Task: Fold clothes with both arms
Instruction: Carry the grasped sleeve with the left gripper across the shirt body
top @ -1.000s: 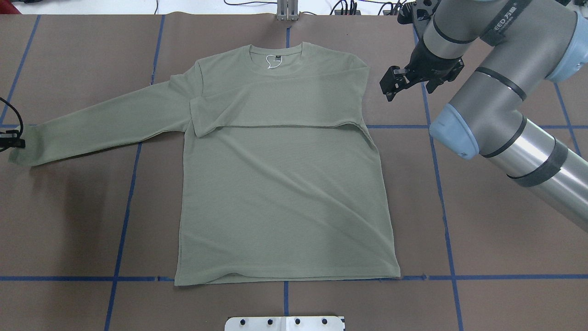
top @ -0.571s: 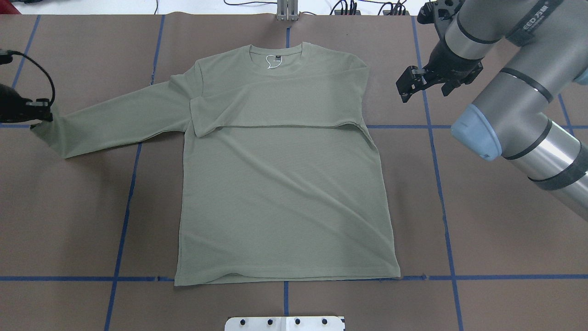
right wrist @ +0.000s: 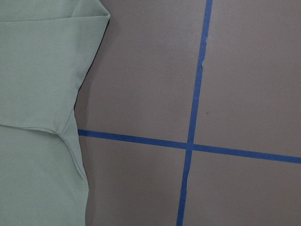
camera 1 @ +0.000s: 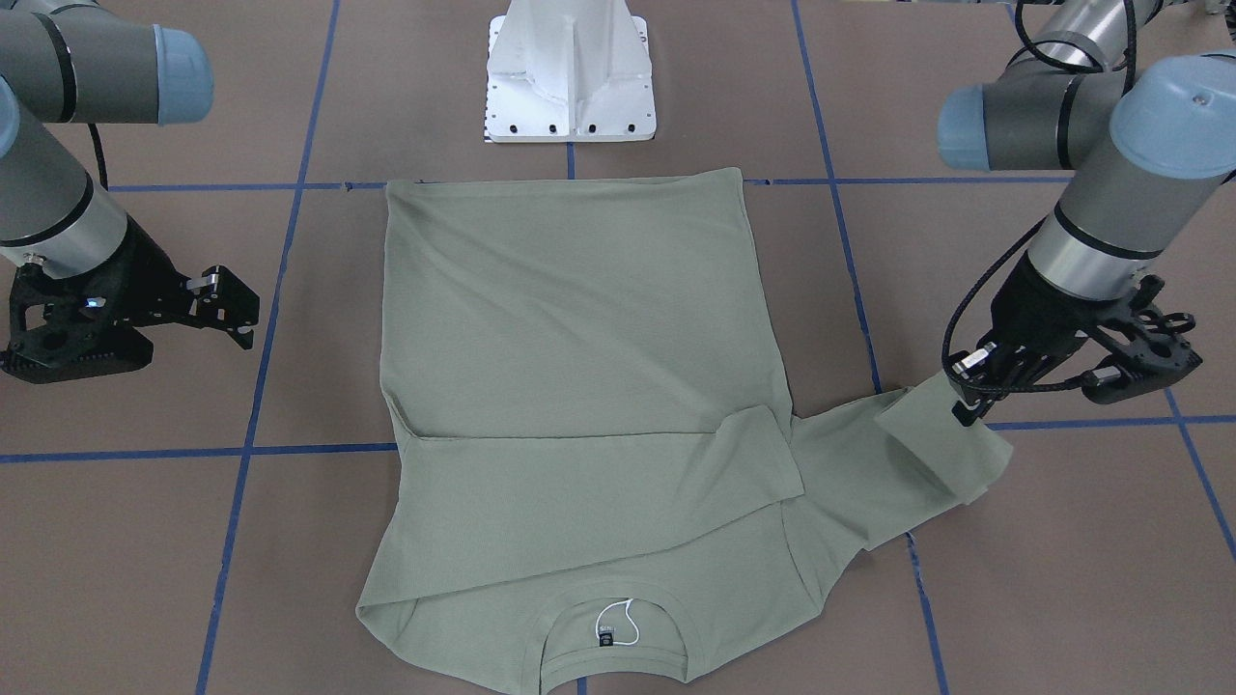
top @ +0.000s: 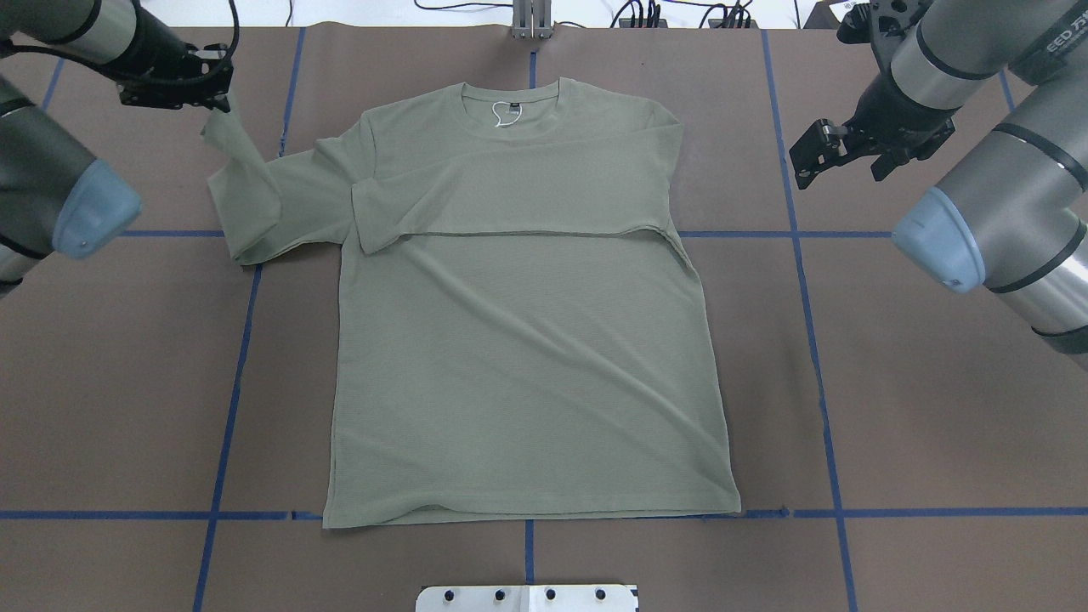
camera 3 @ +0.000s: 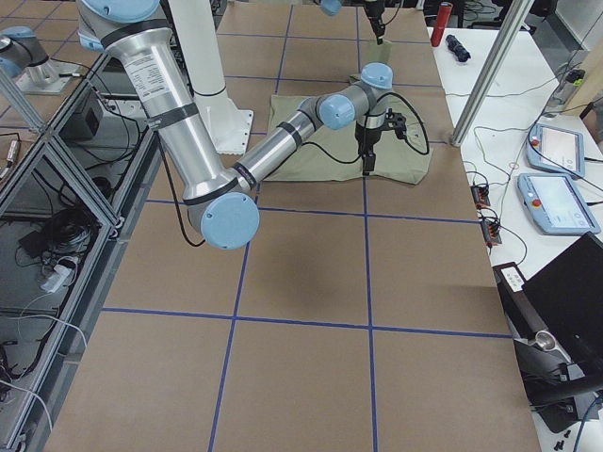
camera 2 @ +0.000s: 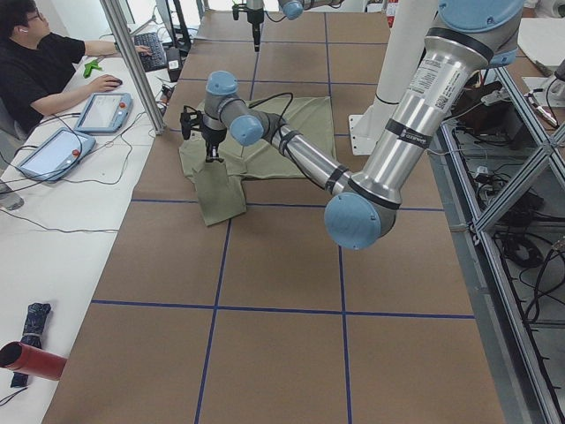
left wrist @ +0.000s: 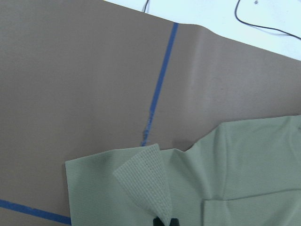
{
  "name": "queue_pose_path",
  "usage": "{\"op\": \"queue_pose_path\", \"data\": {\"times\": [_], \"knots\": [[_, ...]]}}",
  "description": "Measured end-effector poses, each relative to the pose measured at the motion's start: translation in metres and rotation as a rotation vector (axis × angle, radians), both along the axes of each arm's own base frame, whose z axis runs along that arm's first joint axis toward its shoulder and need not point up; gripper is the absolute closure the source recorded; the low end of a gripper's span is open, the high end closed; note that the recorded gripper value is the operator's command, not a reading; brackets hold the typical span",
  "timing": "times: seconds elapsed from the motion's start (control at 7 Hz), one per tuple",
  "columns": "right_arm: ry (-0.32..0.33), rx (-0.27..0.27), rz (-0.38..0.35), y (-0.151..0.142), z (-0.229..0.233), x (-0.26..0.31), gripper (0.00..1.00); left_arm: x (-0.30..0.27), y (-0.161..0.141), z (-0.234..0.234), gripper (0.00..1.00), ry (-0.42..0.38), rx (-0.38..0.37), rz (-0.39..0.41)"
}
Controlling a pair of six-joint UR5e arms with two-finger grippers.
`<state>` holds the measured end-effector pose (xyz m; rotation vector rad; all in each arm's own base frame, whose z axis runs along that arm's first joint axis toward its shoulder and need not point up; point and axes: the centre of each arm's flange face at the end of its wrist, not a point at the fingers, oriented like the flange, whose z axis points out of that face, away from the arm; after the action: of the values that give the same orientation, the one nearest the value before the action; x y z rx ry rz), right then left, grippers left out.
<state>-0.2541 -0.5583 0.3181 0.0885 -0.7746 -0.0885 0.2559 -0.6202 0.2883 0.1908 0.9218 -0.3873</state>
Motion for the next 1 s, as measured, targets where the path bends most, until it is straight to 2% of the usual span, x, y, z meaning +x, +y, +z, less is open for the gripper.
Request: {"op": "queue_pose_path", "data": {"times": [0.29,0.57,0.86,1.0], "knots": [[0.007,-0.027,0.019,-0.002,0.017,0.019,0.00,0.022,-0.024,-0.083,1.00,0.089,0.017,0.004],[-0.001,-0.056,0.013,-0.002,0.058,0.066,0.00,0.058,-0.027,-0.178,1.00,0.204,-0.016,0.002],[-0.008,-0.066,0.004,0.000,0.080,0.090,0.00,0.129,0.003,-0.252,1.00,0.296,-0.087,0.030],[-0.009,-0.068,0.003,0.000,0.082,0.092,0.00,0.164,0.021,-0.262,1.00,0.315,-0.110,0.037]]}}
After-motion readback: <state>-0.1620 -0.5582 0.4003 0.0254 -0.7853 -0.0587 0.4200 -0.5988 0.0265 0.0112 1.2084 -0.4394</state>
